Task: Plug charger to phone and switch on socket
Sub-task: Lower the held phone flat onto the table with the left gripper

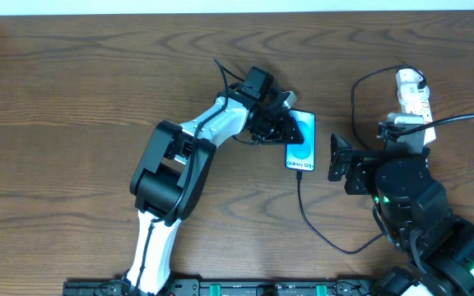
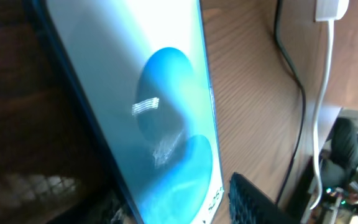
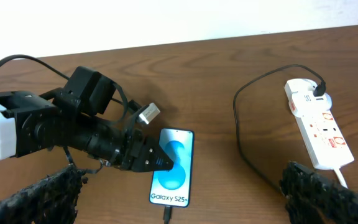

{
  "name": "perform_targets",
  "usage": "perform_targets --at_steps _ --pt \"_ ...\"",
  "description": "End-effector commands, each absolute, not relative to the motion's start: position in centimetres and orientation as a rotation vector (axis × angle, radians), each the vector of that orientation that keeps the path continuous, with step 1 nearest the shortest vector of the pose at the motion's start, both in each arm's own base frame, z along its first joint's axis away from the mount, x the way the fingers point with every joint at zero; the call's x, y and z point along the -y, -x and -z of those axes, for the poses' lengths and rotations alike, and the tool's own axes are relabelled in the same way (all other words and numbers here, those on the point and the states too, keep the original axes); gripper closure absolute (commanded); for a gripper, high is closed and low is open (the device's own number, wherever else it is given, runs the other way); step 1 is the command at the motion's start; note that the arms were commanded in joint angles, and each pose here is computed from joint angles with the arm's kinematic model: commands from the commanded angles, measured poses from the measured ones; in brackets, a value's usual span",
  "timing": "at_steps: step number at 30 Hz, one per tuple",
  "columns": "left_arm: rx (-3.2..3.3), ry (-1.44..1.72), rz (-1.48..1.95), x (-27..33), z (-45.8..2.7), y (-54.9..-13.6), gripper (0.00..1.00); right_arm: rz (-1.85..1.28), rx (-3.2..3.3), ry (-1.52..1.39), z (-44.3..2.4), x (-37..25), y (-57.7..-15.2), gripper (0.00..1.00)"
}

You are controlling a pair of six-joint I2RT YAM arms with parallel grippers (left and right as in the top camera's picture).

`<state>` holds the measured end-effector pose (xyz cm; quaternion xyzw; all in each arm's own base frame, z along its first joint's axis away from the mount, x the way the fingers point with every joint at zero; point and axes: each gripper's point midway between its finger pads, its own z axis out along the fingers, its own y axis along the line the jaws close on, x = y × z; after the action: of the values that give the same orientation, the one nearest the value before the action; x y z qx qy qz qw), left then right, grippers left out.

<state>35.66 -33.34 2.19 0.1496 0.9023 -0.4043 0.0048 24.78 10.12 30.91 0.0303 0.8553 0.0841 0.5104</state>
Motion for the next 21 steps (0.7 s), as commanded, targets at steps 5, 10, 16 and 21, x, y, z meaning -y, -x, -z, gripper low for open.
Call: perform_targets --at_steps 5,10,16,21 --pt "-2.813 -0.473 1.215 33.3 -2.2 -36.7 0.35 -0.209 -2.051 -0.097 -31.2 -9.9 -24.8 0.01" --pt "-2.819 -0.465 1.178 33.0 -1.9 -36.9 0.24 -0.209 -2.051 -0.097 -31.2 -9.9 -24.8 0.01" --pt "-2.829 -0.453 1.121 32.6 -1.5 -37.2 0.23 -0.209 -2.052 -0.096 -31.2 -9.9 -24.8 0.01" --pt "-2.856 -0.400 0.970 30.8 -0.5 -38.4 0.05 -0.225 -2.061 -0.084 -31.0 -10.2 -24.7 0.01"
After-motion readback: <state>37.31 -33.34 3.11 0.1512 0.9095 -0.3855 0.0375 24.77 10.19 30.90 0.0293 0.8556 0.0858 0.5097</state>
